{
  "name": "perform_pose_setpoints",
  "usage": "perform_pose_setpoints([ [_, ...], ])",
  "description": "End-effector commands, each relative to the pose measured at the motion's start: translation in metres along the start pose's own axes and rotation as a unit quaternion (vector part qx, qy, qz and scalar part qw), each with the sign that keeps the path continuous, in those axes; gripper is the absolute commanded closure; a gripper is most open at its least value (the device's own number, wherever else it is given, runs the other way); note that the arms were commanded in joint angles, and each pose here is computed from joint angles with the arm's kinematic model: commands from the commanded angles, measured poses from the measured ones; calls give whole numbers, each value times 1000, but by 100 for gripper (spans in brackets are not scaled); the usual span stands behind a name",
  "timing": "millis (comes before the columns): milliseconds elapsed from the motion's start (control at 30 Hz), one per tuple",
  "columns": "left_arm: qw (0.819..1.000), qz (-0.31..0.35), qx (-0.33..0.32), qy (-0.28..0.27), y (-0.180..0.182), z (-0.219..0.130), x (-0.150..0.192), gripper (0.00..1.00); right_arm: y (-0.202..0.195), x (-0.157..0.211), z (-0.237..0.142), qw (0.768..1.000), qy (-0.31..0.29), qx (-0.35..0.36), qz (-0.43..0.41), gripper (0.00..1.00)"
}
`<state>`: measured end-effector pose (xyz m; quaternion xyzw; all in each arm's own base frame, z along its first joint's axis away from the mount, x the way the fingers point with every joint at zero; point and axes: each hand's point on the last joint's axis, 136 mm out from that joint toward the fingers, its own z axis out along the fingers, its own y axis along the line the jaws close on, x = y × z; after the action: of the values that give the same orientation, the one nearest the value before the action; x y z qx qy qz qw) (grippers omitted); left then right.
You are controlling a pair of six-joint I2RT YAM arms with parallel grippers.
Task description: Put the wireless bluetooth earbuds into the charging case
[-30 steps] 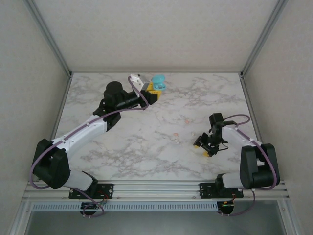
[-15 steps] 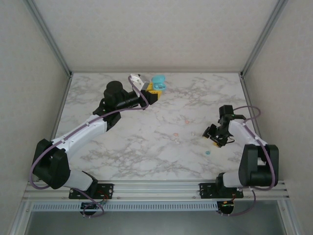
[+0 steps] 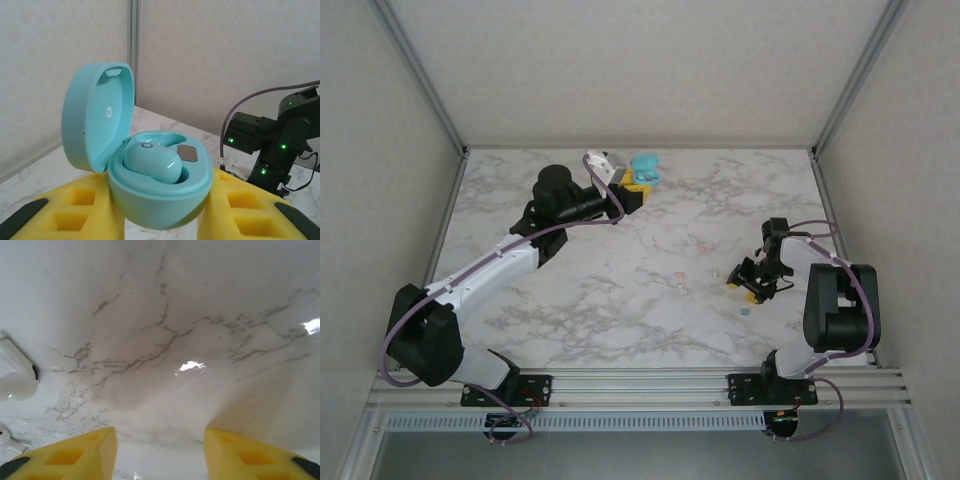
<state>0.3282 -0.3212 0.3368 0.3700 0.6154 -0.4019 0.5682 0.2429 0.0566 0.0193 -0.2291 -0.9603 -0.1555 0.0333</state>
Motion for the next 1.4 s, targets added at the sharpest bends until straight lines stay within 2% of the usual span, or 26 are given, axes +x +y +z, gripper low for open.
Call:
perform_pose_setpoints([
  [0, 1000, 16, 9, -18, -5, 1, -18, 82, -16, 17, -7, 999, 17, 35, 10, 50],
  [367, 1000, 14, 11, -15, -5, 3, -14, 82, -20, 36, -12, 999, 29, 29, 27, 50],
  [633, 1000, 15, 11, -15, -5, 3, -15, 83, -4, 7, -25, 1000, -21, 14, 4, 50],
  [767, 1000, 14, 11, -15, -5, 3, -15, 82, -4, 1, -11, 1000, -1, 20, 8, 50],
  [1000, 1000, 17, 5, -13, -5, 0, -15, 83, -22, 18, 5, 998, 26, 45, 41, 51],
  [1367, 1000, 16, 9, -10, -4, 3, -11, 83, -37, 45, 4, 995, 32, 63, 76, 51],
])
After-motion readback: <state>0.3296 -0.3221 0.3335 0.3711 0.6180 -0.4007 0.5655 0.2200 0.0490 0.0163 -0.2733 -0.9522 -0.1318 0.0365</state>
